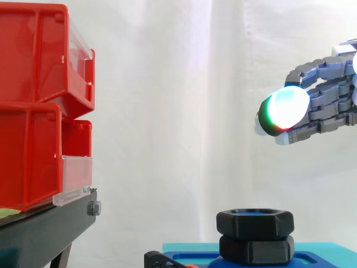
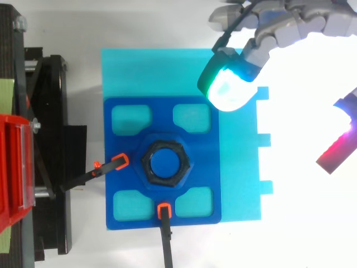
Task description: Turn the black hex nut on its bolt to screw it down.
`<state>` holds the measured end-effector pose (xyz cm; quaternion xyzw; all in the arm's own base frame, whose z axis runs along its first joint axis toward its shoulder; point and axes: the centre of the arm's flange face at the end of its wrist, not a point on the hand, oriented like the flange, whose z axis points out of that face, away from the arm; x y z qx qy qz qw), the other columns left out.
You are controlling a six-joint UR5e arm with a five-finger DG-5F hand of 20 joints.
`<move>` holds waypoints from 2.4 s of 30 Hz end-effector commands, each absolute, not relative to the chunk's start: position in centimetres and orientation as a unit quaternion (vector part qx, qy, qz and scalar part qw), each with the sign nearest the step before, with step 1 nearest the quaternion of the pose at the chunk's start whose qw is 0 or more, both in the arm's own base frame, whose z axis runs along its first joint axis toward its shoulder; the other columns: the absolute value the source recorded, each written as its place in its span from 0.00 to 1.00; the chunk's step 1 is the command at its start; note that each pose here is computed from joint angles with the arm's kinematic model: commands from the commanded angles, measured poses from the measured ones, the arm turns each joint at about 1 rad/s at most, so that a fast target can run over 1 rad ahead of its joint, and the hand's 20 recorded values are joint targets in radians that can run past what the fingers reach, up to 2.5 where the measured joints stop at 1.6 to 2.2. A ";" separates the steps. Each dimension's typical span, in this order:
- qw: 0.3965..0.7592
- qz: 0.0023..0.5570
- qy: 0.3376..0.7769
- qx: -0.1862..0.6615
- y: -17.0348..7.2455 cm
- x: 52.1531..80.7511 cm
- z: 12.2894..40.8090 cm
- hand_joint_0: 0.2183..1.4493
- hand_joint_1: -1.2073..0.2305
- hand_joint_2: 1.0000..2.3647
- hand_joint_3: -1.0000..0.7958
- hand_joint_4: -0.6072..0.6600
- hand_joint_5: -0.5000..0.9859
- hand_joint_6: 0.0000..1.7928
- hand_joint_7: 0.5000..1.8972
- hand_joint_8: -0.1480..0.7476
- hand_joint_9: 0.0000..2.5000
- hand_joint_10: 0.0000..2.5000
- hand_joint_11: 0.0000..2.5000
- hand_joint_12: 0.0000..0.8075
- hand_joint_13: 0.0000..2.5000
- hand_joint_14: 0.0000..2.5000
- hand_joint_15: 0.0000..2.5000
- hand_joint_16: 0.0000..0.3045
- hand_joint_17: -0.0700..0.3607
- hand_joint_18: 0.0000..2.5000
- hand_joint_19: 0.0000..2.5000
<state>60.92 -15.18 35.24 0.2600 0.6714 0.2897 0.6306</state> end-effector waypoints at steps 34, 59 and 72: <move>0.631 0.289 0.671 0.260 -15.3 60.9 35.2 0.20 0.43 0.00 0.28 0.55 0.13 0.28 0.09 0.40 0.08 0.00 0.00 0.46 0.00 0.00 0.00 0.20 0.49 0.00 0.06; 0.631 0.290 0.671 0.260 -15.2 60.9 35.2 0.19 0.45 0.00 0.28 0.56 0.14 0.28 0.09 0.38 0.10 0.00 0.00 0.45 0.00 0.00 0.00 0.20 0.48 0.00 0.07; 0.631 0.289 0.671 0.260 -15.3 60.9 35.2 0.19 0.45 0.00 0.28 0.55 0.14 0.28 0.10 0.37 0.08 0.00 0.00 0.44 0.00 0.00 0.00 0.19 0.47 0.00 0.08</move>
